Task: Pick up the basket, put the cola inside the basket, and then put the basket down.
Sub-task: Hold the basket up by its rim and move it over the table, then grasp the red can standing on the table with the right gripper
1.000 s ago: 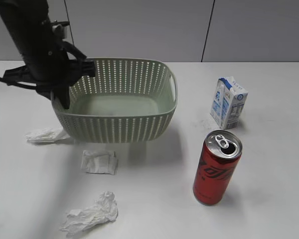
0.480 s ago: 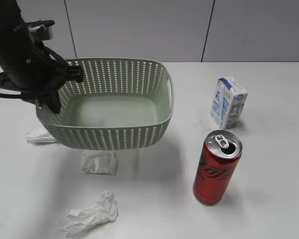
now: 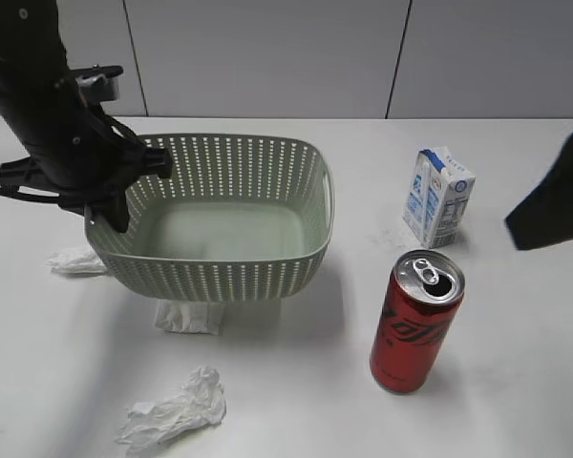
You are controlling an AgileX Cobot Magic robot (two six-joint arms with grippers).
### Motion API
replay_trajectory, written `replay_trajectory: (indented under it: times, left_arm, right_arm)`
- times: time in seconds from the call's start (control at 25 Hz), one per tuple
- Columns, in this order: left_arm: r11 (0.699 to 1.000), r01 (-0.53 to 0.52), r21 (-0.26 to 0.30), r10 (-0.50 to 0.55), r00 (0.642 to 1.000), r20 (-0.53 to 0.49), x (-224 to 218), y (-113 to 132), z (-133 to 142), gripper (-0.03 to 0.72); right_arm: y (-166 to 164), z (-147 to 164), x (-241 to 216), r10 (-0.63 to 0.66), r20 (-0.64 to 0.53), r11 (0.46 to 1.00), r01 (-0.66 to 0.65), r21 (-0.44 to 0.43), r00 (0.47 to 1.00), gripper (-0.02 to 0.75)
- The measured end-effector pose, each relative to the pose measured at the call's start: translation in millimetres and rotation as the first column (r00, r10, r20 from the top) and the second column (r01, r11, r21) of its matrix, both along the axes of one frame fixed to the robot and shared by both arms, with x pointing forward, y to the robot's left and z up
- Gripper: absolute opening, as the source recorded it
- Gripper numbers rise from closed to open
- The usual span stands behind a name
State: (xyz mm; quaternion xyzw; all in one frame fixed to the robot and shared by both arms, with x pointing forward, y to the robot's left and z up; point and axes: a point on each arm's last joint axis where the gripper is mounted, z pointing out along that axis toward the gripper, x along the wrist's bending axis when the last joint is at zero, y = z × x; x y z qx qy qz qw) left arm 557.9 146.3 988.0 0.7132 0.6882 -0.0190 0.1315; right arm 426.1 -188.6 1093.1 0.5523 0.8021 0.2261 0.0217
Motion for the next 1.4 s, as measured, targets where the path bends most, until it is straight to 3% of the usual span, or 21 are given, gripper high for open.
replay_trajectory:
  times: [0.28,1.0,1.4]
  left_arm:
    - [1.0,-0.001,-0.002,0.001,1.0,0.006,0.8,0.4,0.1,0.002]
    - [1.0,-0.001,-0.001,0.001,1.0,-0.004,-0.1,0.5,0.0,0.002]
    - [1.0,-0.002,-0.003,0.002,1.0,-0.006,-0.2,0.3,0.0,0.001]
  right_arm:
    - [57.9,-49.5,17.5,-0.006,-0.062,0.992,-0.002,-0.129,0.998,0.631]
    - [72.6,-91.8,40.7,-0.06,-0.095,0.978,0.039,-0.205,0.994,0.643]
    - [75.1,-104.6,43.6,-0.073,-0.132,0.972,0.041,-0.232,0.989,0.505]
